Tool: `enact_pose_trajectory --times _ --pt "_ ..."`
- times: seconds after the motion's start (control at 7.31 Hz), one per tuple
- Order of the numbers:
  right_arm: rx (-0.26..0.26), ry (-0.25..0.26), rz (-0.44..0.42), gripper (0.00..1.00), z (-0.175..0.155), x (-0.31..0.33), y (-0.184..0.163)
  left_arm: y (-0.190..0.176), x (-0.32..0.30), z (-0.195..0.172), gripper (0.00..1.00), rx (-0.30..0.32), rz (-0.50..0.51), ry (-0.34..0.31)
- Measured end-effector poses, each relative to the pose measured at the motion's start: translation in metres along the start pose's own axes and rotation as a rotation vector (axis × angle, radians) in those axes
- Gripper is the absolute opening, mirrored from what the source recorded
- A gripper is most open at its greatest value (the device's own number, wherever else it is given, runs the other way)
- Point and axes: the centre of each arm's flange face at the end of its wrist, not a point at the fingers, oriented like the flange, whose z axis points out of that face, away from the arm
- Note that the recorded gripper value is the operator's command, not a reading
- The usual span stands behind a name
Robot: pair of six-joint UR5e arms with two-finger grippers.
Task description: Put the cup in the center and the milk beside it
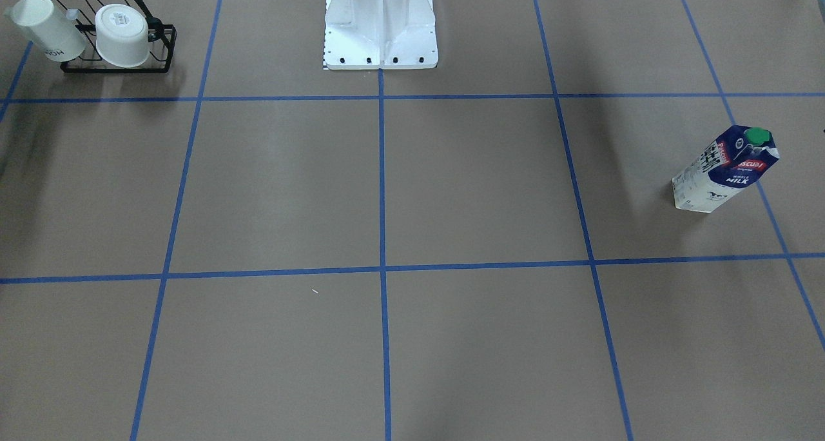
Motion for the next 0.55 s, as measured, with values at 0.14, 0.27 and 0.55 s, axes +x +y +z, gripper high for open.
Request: enact_pose_trajectory --times 0.14,0.27,0.55 --pt "0.014 0.011 -0.015 1.00 0.014 0.017 -0.008 0.001 -0.001 0.001 0.99 -0.001 -0.001 0.000" --pt "0.025 0.026 -0.027 1.00 0.025 0.029 -0.022 0.000 -0.001 0.001 0.99 0.000 -0.002 0.001" --pt "0.023 0.043 -0.024 1.00 0.034 0.044 -0.019 -0.001 0.001 -0.002 0.99 0.005 0.000 0.003"
